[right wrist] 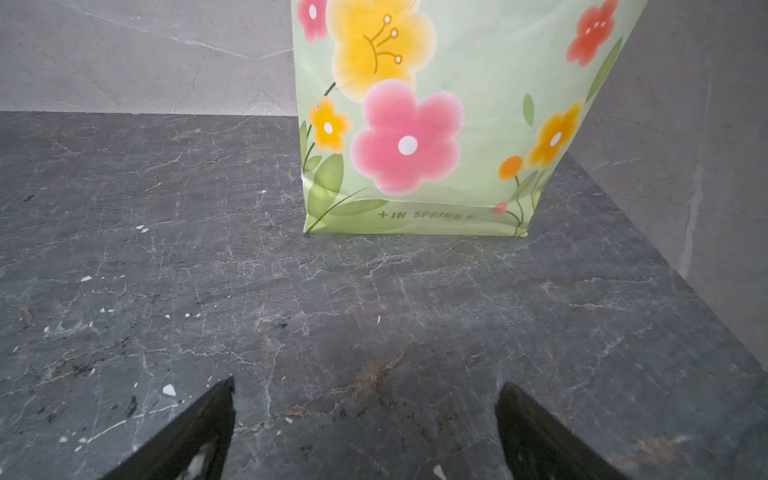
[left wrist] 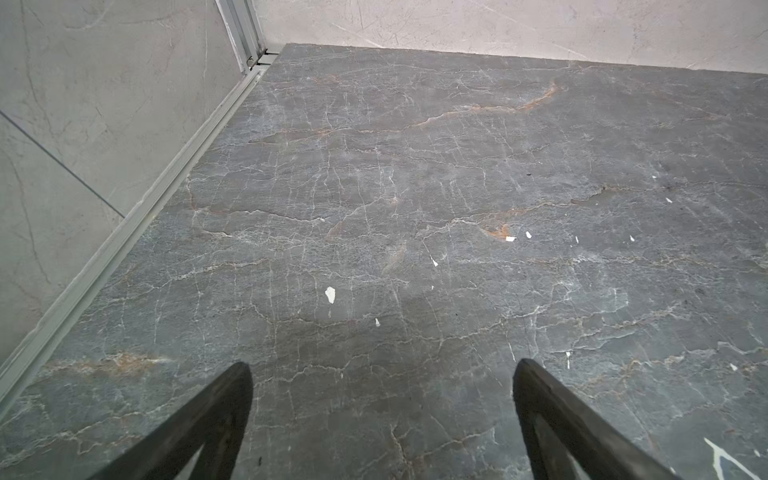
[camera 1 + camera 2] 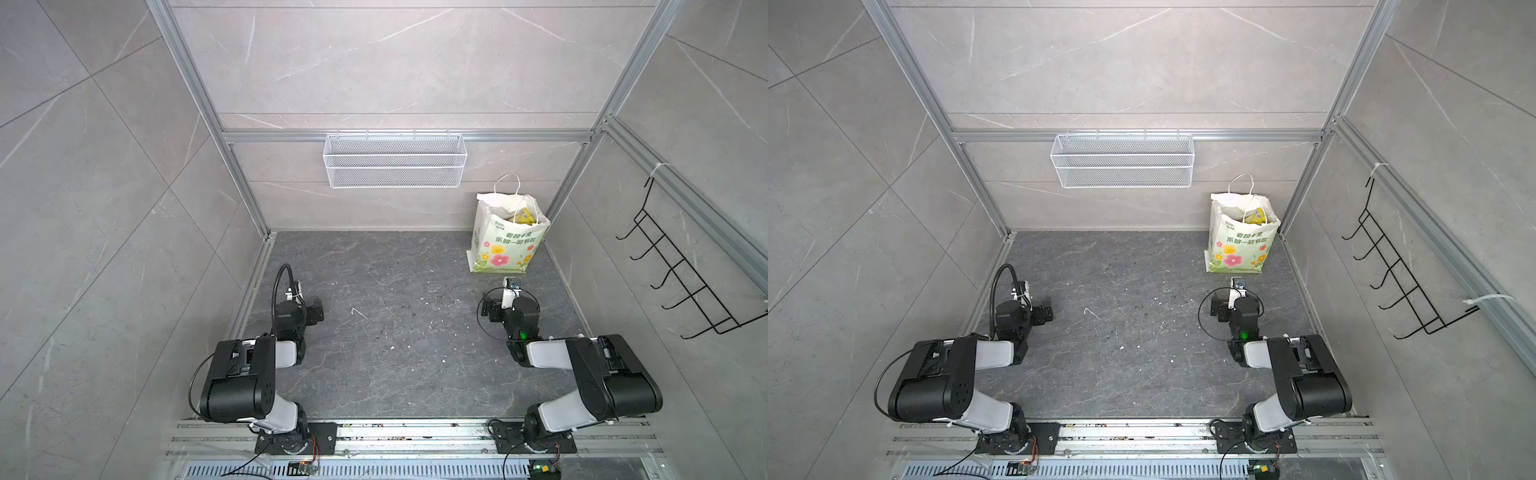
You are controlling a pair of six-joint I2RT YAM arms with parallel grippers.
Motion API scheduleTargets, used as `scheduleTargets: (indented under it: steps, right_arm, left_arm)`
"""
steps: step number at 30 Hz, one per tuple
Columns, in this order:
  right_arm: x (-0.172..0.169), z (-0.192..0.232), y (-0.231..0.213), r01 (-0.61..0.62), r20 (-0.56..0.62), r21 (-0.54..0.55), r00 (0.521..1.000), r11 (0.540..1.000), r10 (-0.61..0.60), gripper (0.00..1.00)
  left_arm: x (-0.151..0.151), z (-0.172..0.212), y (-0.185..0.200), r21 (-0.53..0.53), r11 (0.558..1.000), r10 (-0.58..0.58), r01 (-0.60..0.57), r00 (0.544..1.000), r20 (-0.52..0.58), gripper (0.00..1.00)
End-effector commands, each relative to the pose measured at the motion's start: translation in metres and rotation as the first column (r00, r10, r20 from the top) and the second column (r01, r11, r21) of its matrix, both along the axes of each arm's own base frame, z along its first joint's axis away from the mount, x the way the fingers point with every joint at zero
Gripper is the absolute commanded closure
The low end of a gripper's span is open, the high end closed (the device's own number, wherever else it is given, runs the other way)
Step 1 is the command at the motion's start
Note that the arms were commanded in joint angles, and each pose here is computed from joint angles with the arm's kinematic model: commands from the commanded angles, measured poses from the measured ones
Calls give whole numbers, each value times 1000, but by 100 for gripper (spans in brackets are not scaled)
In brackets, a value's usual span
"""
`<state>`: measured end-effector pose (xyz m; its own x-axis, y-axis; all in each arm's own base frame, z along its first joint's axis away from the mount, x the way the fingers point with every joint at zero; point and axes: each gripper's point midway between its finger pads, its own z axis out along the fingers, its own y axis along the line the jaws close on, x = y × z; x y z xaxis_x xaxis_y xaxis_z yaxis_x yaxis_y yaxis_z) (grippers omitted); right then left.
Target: Take the snacks out of the paper bag
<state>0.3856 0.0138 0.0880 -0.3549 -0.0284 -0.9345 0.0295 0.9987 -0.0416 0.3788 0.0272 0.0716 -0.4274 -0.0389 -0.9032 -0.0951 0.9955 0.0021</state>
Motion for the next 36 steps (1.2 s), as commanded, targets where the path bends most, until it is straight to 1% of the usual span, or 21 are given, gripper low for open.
scheduleTargets:
  steps: [1, 4, 6, 19, 25, 29, 32, 34, 35, 36]
  right_arm:
    - [3, 4, 4, -8, 9, 13, 1000, 1000, 8, 1]
    - [3, 5, 3, -8, 10, 13, 1000, 1000, 8, 1]
    - [3, 4, 4, -9, 9, 13, 1000, 1000, 9, 1]
    - [2, 6, 3, -5, 21, 12, 1000, 1000, 4, 1]
    - [-7, 17, -8, 56, 64, 21, 996, 998, -57, 1]
    - [-12, 26, -15, 94, 87, 26, 992, 995, -96, 1]
    - [-17, 36, -21, 137, 73, 36, 988, 990, -139, 2]
    - [-25, 39, -29, 202, 18, 73, 979, 977, -204, 3]
    - [-29, 43, -32, 228, 3, 102, 973, 968, -229, 6]
    - [-32, 49, -30, 228, 2, 140, 973, 964, -231, 10]
  left_arm:
    - [7, 13, -1, -2, 1000, -9, 9, 999, 43, 3]
    - [7, 13, -1, -3, 1000, -9, 9, 999, 43, 2]
    - [7, 13, -1, -2, 1000, -10, 10, 999, 43, 0]
    - [6, 14, 0, -12, 1000, -13, 14, 999, 51, 0]
    - [4, 18, -4, -10, 999, -37, 38, 997, 61, 3]
    - [-2, 26, -1, 1, 1000, -16, 16, 995, 102, 4]
    - [-12, 42, -5, 36, 999, -13, 8, 988, 152, 6]
    - [-22, 63, -11, 73, 997, -23, 8, 981, 195, 6]
    - [-27, 76, -16, 84, 996, -26, 9, 976, 214, 6]
    - [-31, 89, -22, 56, 998, -26, 13, 972, 232, 8]
